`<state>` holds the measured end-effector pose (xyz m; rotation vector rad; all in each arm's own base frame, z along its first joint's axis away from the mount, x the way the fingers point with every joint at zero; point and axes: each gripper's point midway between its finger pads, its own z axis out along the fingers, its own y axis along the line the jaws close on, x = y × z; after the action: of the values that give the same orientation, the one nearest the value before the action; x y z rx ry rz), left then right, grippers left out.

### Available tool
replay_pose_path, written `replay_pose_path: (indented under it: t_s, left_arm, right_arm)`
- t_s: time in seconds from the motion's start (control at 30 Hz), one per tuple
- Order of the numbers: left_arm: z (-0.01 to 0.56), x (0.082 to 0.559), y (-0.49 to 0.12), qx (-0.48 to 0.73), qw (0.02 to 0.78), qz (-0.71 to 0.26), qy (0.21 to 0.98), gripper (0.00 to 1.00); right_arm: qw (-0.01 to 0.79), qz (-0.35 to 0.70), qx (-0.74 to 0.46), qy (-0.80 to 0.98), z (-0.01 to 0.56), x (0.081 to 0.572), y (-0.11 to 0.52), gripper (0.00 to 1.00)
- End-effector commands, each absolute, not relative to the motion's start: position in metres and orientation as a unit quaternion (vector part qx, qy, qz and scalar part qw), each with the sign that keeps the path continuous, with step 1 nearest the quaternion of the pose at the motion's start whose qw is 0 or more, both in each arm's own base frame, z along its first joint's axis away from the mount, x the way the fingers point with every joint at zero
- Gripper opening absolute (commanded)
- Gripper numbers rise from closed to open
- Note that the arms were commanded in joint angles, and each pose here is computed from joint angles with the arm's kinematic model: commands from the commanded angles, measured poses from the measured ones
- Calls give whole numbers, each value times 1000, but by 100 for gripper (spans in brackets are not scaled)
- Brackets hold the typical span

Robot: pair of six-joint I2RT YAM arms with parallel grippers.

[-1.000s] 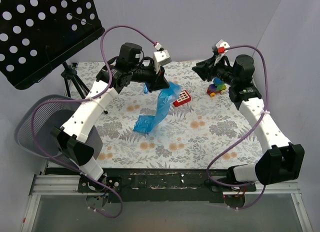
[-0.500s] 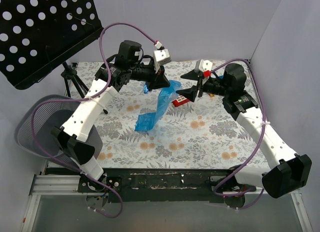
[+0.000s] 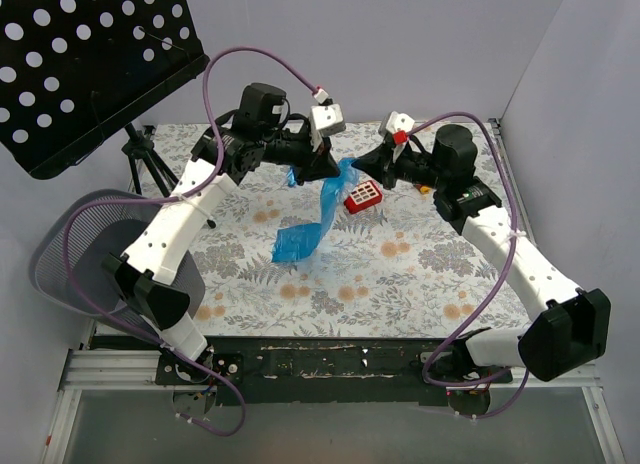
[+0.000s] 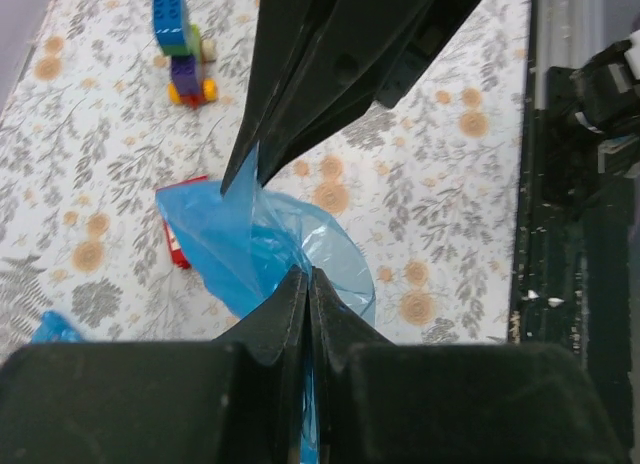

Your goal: Put the trash bags into the trash bin

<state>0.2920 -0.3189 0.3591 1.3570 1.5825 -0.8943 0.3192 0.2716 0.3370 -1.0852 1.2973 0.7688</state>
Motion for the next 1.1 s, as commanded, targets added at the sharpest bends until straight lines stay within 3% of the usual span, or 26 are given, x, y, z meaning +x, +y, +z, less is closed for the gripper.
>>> replay_pose_path:
  t_s: [0.0, 0.2, 0.4, 0.57, 1.07]
  left_arm:
    - [343, 304, -305, 550, 434, -279, 656, 0]
    - [329, 359, -288, 493, 477, -151, 712, 0]
    - [342, 392, -286, 443, 530, -110, 714, 0]
    - [351, 398, -293, 443, 551, -114, 698, 0]
    - [347, 394, -281, 469, 568, -77, 672, 0]
  right_arm:
    - [672, 257, -401, 568, 384, 344, 245, 1]
    - [655, 223, -395, 605, 382, 340, 228, 1]
    - [600, 195, -371, 681, 363, 338, 209, 1]
    - [544, 170, -353, 742, 322, 322, 188, 1]
    - [487, 87, -196, 846, 270, 342, 80, 1]
